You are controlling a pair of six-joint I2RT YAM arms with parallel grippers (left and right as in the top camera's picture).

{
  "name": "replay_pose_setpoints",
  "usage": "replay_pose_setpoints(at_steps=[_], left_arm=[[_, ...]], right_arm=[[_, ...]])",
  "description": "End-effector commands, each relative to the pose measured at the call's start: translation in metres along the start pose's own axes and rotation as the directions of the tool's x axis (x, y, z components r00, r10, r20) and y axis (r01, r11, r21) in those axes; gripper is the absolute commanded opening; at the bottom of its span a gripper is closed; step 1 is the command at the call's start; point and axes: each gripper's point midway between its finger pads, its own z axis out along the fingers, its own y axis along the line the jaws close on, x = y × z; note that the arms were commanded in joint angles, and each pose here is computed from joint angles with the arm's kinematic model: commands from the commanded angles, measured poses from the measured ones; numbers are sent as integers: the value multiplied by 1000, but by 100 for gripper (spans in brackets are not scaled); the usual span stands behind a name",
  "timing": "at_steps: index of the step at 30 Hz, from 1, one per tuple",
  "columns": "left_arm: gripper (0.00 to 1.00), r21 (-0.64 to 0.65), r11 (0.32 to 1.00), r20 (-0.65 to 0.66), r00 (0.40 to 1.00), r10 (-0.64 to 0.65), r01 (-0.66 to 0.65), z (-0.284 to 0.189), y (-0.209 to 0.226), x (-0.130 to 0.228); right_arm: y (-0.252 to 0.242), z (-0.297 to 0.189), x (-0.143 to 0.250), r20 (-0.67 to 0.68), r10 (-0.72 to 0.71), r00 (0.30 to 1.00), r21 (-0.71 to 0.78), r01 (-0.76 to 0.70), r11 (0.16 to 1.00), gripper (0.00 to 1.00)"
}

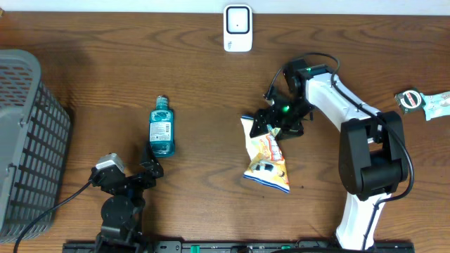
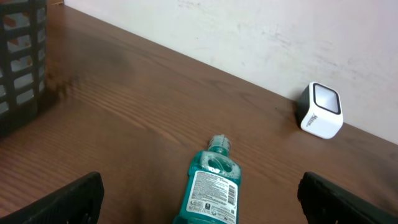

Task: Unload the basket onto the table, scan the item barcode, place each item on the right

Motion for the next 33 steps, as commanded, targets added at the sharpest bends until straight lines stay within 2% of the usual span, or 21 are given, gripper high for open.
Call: replay_pose_setpoints(at_steps=[1, 3, 5, 8, 9, 11, 12, 14, 16, 19, 21, 24, 28, 33], left_arm=[[98, -22, 1000, -32, 999, 6, -7, 2, 6, 12], [98, -22, 1000, -32, 999, 7, -7, 2, 6, 12], [98, -22, 1000, -32, 999, 7, -7, 2, 6, 12], [98, -22, 1000, -32, 999, 6, -7, 2, 6, 12], [97, -22, 1000, -32, 999, 6, -7, 2, 6, 12], [98, -22, 1000, -32, 999, 7, -7, 2, 6, 12], [98, -22, 1000, -32, 999, 7, -7, 2, 6, 12], [98, -22, 1000, -32, 999, 6, -7, 2, 6, 12], [98, -22, 1000, -32, 999, 6, -7, 2, 6, 12], [98, -22, 1000, -32, 999, 6, -7, 2, 6, 12], [98, -22, 1000, -32, 999, 6, -7, 2, 6, 12], [98, -22, 1000, -32, 999, 6, -7, 2, 6, 12], [98, -22, 1000, -32, 999, 6, -7, 2, 6, 12], [98, -22, 1000, -32, 999, 6, -7, 2, 6, 12]], right_arm=[[-15, 0, -5, 17, -17, 1000, 87, 15, 996, 99], [-14, -4, -7, 21, -12, 1000, 83, 10, 996, 99], [-13, -12, -8, 21, -4, 1000, 82, 2, 997, 91], [-5, -31, -11, 30, -2, 1000, 81, 0, 997, 52], [-2, -38, -13, 35, -3, 999, 81, 1, 997, 46], [6, -50, -15, 46, -11, 999, 80, 7, 997, 47], [13, -56, -16, 52, -25, 998, 82, 21, 996, 52], [23, -59, -14, 57, -62, 996, 94, 57, 994, 55], [28, -56, -10, 50, -104, 993, 181, 93, 979, 57], [32, -50, -3, 38, -108, 993, 303, 92, 949, 54], [46, -37, 6, 16, -131, 991, 385, 115, 916, 40], [72, -18, 20, -36, -220, 975, 424, 214, 880, 33], [95, 1, 35, -85, -315, 945, 464, 317, 827, 35], [106, 22, 57, -156, -360, 920, 467, 390, 793, 36]])
